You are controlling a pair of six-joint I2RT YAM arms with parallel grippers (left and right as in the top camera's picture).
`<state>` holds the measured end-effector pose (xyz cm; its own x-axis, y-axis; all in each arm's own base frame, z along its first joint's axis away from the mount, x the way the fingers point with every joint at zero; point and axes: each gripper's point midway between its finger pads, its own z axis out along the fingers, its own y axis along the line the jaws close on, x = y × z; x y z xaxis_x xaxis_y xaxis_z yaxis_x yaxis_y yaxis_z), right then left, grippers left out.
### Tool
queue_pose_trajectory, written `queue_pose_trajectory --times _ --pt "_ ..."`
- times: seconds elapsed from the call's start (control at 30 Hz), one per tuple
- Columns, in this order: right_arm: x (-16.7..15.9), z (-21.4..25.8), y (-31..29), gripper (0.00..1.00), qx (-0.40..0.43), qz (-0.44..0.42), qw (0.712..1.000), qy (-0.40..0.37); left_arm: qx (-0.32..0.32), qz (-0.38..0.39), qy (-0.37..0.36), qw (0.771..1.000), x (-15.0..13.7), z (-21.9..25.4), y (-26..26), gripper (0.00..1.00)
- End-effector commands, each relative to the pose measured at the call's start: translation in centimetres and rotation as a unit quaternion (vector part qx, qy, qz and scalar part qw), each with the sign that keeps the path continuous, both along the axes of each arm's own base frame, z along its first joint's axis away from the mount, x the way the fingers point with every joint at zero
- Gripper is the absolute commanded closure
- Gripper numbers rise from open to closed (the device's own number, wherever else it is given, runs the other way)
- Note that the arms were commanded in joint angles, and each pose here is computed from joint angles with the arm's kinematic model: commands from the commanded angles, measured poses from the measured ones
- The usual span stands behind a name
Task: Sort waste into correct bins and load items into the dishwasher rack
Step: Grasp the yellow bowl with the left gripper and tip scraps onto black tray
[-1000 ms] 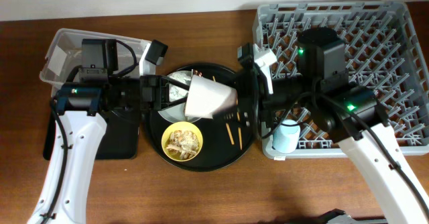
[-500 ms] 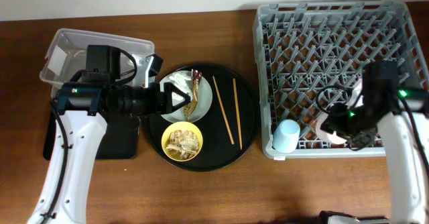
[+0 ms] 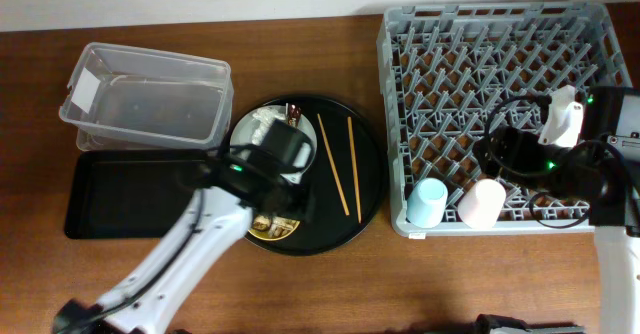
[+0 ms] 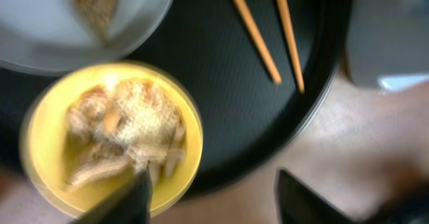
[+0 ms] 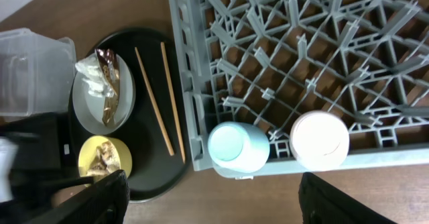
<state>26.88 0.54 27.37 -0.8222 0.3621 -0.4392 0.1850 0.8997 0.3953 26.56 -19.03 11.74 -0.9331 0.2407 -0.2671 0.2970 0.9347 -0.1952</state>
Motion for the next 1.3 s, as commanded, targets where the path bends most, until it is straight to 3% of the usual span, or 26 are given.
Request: queue_pose_trajectory --times 0.0,0.1,0.13,0.17,0.2,0.27,0.33,0.43,0.53,0.57,0.63,0.67,0.8,0.83,0.87,0.9,0.93,0.97,1.0,1.07,1.1,1.13,1.17,1.2,1.23,1.27 --pt "-0.3 -0.1 0.2 0.18 0.007 0.006 1.000 0.004 0.063 0.029 0.021 0.997 -0.7 -5.8 -0.6 0.49" --pt "-0.3 -0.1 0.2 0.18 0.007 0.006 1.000 0.005 0.110 0.027 0.038 0.993 -0.2 -10.0 -0.5 0.68" --pt "-0.3 -0.2 0.2 0.18 0.007 0.006 1.000 0.006 0.121 0.028 0.041 0.991 0.0 -11.0 -0.3 0.78" --pt "-0.4 -0.2 0.3 0.18 0.008 0.006 1.000 0.009 0.120 0.028 0.041 0.992 0.2 -11.3 -0.5 0.95" --pt "-0.5 -0.2 0.3 0.18 0.008 0.006 1.000 0.010 0.119 0.028 0.041 0.992 0.3 -10.8 -0.6 1.00" --pt "-0.6 -0.3 0.3 0.18 0.009 0.006 1.000 0.012 0.118 0.031 0.037 0.992 0.8 -7.1 -0.7 1.00" --pt "-0.7 -0.4 0.3 0.18 0.009 0.006 1.000 0.016 0.082 0.066 0.011 0.994 2.2 0.2 1.2 1.00" --pt "-0.7 -0.4 0.3 0.18 0.008 0.005 1.000 0.016 -0.116 0.106 0.040 0.987 4.7 4.9 7.5 1.00" --pt "-0.9 -0.5 0.3 0.18 0.009 0.005 1.000 0.020 -0.298 0.148 0.037 0.942 6.8 5.3 15.3 1.00" --pt "-0.9 -0.5 0.3 0.18 0.009 0.005 1.000 0.019 -0.376 0.156 0.033 0.913 7.6 4.8 17.4 1.00" --pt "-0.9 -0.5 0.3 0.18 0.009 0.005 1.000 0.020 -0.459 0.175 0.029 0.871 8.9 3.3 19.6 1.00" --pt "-0.9 -0.5 0.3 0.18 0.009 0.005 1.000 0.021 -0.521 0.196 0.026 0.830 9.7 3.1 20.7 1.00" --pt "-0.9 -0.5 0.3 0.18 0.009 0.005 1.000 0.021 -0.557 0.205 -0.002 0.805 10.2 3.2 22.3 1.00" --pt "-1.0 -0.5 0.3 0.18 0.009 0.005 1.000 0.022 -0.597 0.187 -0.037 0.779 10.0 5.5 21.9 1.00" --pt "-1.0 -0.6 0.3 0.18 0.010 0.005 1.000 0.023 -0.584 0.197 -0.028 0.787 10.4 4.4 22.6 1.00" --pt "-1.1 -0.6 0.3 0.18 0.010 0.005 1.000 0.025 -0.615 0.226 0.002 0.755 10.0 5.3 22.4 1.00" --pt "-1.2 -0.7 0.4 0.18 0.010 0.005 1.000 0.028 -0.622 0.198 -0.042 0.757 9.7 6.7 22.0 1.00" --pt "-1.2 -0.7 0.4 0.18 0.011 0.005 1.000 0.027 -0.603 0.223 -0.002 0.766 9.3 5.2 22.5 1.00" --pt "-1.3 -0.7 0.4 0.18 0.011 0.005 0.999 0.030 -0.612 0.211 -0.039 0.762 9.4 6.0 22.9 1.00" --pt "-1.3 -0.7 0.4 0.18 0.011 0.005 0.999 0.031 -0.615 0.246 -0.004 0.749 8.6 5.9 23.5 1.00" --pt "-1.4 -0.7 0.4 0.18 0.011 0.005 0.999 0.031 -0.597 0.205 -0.054 0.774 8.4 6.2 23.3 1.00" --pt "-1.3 -0.7 0.4 0.18 0.011 0.005 0.999 0.031 -0.602 0.232 0.009 0.764 7.4 6.0 22.5 1.00" --pt "-1.4 -0.7 0.4 0.18 0.011 0.005 0.999 0.031 -0.594 0.203 0.001 0.778 6.7 6.8 21.2 1.00" --pt "-1.3 -0.7 0.4 0.18 0.011 0.005 0.999 0.031 -0.566 0.160 -0.027 0.809 6.5 6.3 21.0 1.00" --pt "-1.3 -0.7 0.4 0.18 0.011 0.005 0.999 0.031 -0.572 0.185 -0.009 0.799 6.6 6.3 21.4 1.00" --pt "-1.4 -0.7 0.4 0.18 0.011 0.005 0.999 0.031 -0.557 0.163 0.002 0.814 5.9 6.4 20.5 1.00"
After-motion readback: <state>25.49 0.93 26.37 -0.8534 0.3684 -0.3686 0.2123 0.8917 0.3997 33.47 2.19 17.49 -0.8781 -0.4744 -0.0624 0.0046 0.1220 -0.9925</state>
